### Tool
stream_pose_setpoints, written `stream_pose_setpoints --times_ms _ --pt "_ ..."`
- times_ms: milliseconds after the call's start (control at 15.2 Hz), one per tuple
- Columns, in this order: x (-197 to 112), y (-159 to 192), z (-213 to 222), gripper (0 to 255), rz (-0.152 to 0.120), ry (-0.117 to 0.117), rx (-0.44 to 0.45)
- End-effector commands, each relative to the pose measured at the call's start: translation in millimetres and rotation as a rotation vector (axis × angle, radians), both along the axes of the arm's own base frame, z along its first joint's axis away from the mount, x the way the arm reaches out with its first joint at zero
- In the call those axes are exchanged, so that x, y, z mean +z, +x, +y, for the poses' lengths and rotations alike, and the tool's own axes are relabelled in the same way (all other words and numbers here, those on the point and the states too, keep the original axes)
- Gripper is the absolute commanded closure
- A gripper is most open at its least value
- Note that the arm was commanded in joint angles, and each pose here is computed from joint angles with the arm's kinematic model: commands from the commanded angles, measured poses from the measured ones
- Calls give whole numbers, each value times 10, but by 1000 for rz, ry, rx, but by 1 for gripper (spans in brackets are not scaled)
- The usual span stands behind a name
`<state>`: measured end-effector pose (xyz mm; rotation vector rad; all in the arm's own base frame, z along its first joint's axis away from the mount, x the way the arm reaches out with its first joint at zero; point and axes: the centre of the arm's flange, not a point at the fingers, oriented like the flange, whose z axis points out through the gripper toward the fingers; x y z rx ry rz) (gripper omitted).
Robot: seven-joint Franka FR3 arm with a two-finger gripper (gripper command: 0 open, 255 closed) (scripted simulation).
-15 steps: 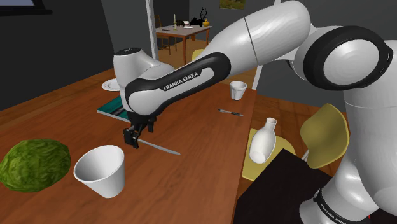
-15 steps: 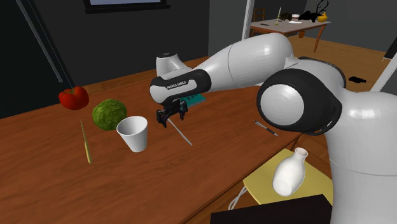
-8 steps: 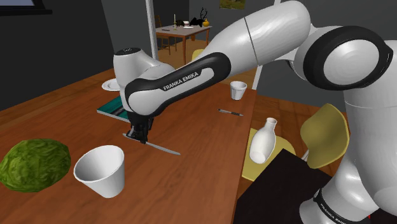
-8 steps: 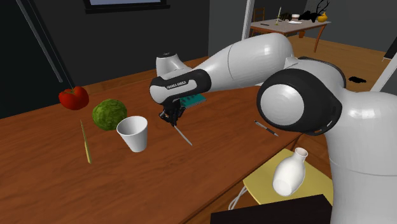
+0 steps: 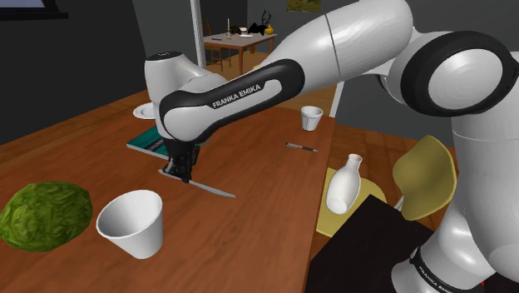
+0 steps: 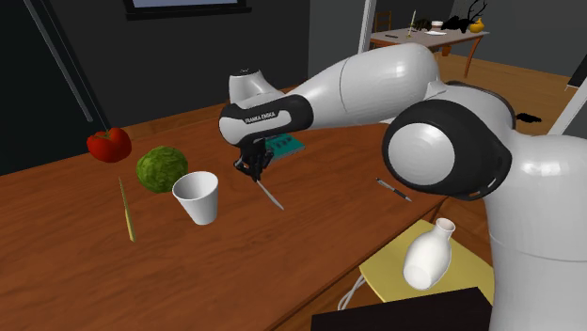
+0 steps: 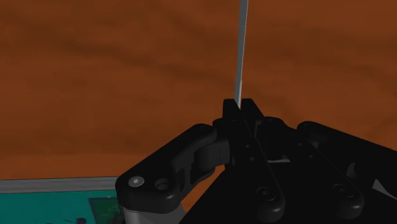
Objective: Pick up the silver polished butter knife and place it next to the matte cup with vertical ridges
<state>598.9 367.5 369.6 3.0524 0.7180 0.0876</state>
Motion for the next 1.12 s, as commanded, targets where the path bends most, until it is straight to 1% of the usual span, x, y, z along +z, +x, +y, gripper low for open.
stream_pose_setpoints --times_ms 0,1056 --pt "102 -11 -11 255 0 0 0" --pt "946 -11 -11 255 0 0 0"
